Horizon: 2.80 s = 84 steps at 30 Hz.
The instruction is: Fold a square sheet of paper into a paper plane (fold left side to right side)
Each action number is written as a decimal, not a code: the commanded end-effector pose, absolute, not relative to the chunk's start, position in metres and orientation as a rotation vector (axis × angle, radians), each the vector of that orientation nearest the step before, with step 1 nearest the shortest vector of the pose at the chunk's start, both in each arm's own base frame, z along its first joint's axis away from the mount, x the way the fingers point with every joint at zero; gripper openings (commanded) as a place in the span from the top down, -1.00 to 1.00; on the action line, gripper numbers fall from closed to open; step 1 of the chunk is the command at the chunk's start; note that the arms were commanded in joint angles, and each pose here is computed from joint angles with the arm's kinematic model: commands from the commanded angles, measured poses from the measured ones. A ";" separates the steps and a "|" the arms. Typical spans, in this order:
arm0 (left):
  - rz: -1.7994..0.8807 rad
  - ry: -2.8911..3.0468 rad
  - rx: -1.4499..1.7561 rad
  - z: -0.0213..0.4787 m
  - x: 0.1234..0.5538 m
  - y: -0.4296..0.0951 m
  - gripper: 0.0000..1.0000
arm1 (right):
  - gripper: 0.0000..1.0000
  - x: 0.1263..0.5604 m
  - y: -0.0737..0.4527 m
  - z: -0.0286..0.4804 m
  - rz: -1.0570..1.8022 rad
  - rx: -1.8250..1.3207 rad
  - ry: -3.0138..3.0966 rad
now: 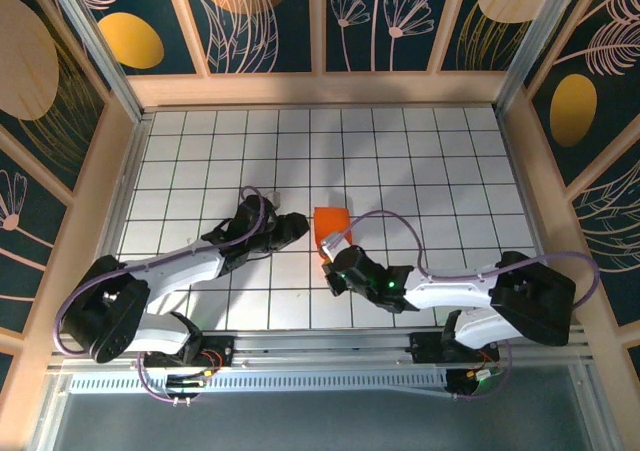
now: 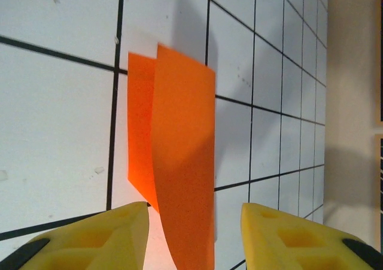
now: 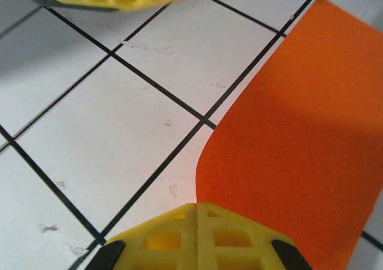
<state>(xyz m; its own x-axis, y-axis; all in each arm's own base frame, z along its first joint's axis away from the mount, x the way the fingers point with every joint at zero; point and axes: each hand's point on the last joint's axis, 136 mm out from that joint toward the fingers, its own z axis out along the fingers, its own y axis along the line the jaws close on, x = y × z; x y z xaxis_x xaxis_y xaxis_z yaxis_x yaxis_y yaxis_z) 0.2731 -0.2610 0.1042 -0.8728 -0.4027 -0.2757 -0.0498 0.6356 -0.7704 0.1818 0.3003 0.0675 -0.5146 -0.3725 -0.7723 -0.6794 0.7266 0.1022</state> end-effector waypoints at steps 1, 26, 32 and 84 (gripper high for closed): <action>-1.058 2.470 -0.334 0.096 0.270 -0.251 0.19 | 1.00 0.162 0.315 0.074 0.825 -0.779 2.218; -1.072 2.719 -0.020 0.031 0.288 -0.325 0.89 | 1.00 0.153 0.317 0.062 1.163 -0.717 2.320; -0.993 2.772 -0.019 0.009 0.287 -0.321 0.99 | 1.00 0.153 0.313 0.058 1.156 -0.700 2.346; -0.899 2.824 -0.019 -0.012 0.278 -0.319 1.00 | 1.00 0.217 0.265 0.033 0.846 -0.419 2.472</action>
<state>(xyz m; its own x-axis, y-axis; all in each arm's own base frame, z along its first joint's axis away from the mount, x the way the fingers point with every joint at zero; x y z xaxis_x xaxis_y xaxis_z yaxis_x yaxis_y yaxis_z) 0.2909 -0.3276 0.0134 -0.9725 -0.0854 -0.2168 0.0727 0.7727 -0.6306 0.2080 0.2619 0.0279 -0.8382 -0.1469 -0.5251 -0.4353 0.7602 0.4823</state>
